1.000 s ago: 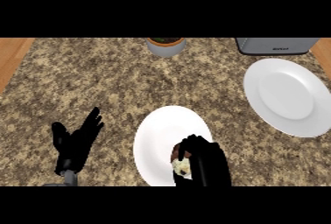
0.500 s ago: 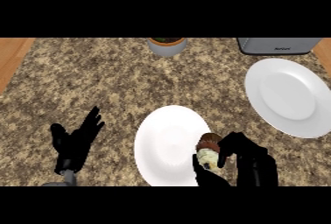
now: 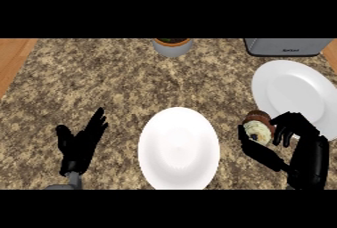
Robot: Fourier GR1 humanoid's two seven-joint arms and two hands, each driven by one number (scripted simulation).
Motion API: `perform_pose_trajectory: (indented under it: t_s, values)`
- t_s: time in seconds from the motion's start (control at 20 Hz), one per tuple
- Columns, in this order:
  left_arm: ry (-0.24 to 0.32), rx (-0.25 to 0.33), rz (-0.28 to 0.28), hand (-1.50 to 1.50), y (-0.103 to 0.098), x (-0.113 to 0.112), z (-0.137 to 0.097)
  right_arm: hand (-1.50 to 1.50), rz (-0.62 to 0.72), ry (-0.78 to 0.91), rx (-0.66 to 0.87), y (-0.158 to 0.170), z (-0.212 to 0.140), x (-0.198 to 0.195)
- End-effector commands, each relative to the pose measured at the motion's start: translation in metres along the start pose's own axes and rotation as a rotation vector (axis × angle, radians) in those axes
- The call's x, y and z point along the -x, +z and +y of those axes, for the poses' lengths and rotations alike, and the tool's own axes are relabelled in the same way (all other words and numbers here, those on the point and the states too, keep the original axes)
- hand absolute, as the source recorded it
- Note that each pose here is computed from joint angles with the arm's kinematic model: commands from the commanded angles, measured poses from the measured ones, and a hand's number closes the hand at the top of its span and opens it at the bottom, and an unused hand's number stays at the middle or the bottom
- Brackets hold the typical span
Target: Pick the cupcake from the plate and place it in the plate
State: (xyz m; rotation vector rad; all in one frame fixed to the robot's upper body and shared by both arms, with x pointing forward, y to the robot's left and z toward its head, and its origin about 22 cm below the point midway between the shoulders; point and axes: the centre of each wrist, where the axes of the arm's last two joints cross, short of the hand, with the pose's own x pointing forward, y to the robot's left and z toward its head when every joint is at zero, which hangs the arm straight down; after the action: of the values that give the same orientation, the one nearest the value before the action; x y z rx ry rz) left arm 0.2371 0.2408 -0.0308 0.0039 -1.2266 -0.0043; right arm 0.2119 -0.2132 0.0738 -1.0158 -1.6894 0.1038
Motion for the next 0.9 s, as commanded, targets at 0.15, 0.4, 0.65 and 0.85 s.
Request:
perform_pose_trajectory:
  t_s: [0.15, 0.4, 0.65, 0.85]
  values:
    - [0.011, 0.013, 0.039, 0.0, 0.011, 0.026, -0.005, 1.5, 0.031, 0.071, 0.199, -0.066, -0.011, 0.069]
    - [-0.011, 0.02, 0.025, 0.0, -0.004, -0.01, -0.012, 1.5, 0.063, 0.073, 0.205, -0.121, -0.017, 0.106]
    - [-0.002, 0.032, 0.052, 0.0, 0.004, -0.003, -0.011, 1.5, 0.04, 0.053, 0.193, -0.149, -0.027, 0.143]
    - [-0.018, 0.041, 0.042, 0.0, -0.003, 0.003, -0.012, 1.5, 0.033, 0.039, 0.199, -0.177, -0.037, 0.161]
